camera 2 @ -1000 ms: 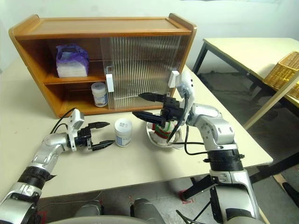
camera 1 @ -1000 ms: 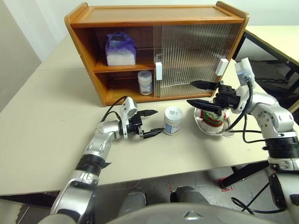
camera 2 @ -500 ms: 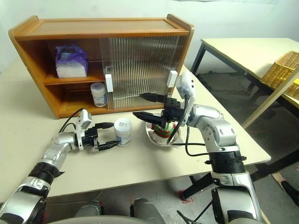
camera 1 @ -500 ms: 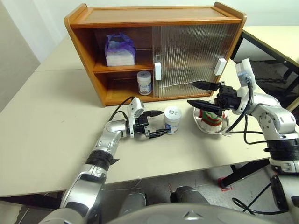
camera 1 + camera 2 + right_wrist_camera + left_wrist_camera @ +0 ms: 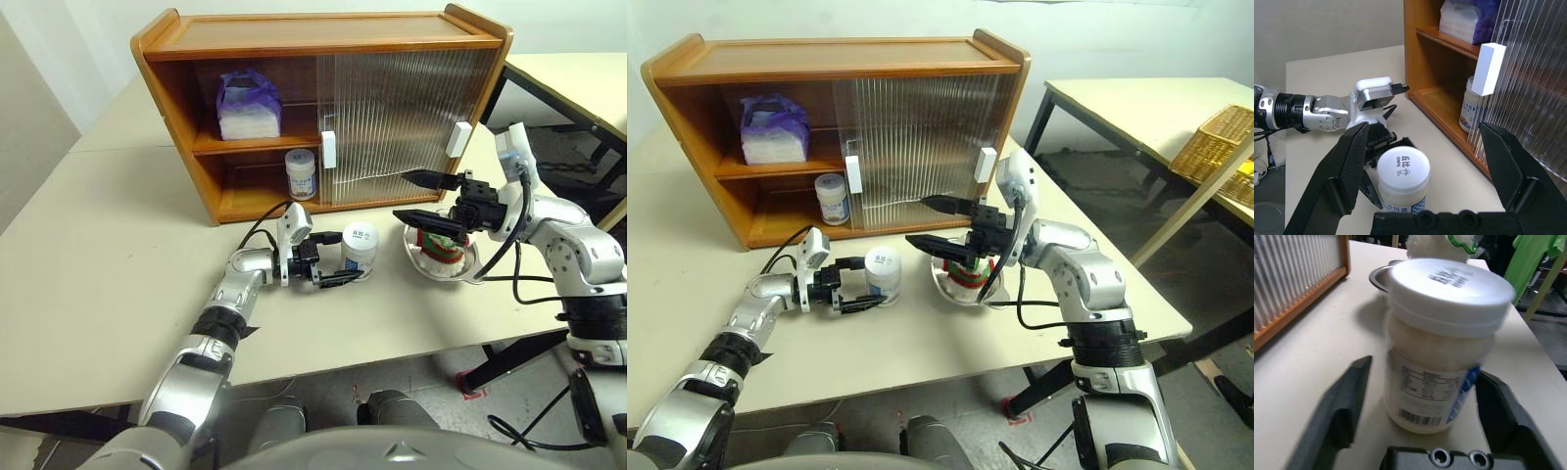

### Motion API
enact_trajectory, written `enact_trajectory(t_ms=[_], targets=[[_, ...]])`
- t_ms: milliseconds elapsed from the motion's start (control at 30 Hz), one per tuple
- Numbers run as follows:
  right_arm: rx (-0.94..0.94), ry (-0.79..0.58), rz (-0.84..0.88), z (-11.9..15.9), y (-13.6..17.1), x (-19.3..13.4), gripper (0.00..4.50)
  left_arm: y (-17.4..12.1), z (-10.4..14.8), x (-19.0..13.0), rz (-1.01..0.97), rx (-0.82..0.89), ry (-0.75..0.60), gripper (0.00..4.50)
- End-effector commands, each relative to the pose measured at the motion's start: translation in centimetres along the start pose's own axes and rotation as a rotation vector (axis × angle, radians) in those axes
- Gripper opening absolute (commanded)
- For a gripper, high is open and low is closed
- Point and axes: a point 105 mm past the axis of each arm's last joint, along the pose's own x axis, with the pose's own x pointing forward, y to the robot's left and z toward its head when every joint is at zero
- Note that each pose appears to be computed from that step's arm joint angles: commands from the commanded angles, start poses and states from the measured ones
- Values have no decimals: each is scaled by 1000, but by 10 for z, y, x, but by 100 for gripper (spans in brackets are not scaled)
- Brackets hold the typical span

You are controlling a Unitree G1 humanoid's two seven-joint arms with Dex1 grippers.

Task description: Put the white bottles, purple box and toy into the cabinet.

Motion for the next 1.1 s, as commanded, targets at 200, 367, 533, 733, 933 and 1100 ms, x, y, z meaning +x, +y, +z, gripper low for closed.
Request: enact_trajectory(t_ms=[200,367,533,733,933,1100], targets=[[-6,4,-6,3,0,-3,450,6,0,0,47,-13,-16,307],[-3,5,-4,2,-1,-3,450,19,8,-13,163,-19,-67,307],[0,4,-1,0,-1,-2,450,40,16,-39,354,-27,-113,307],[-2,11,20,-3,-2,1,450,65,23,-77,610,-30,-111,307],[1,10,32,-6,-2,0,450,89,31,-104,822,-36,-127,307],[-1,10,33,-8,-2,-1,450,102,32,-114,926,-34,-113,307]])
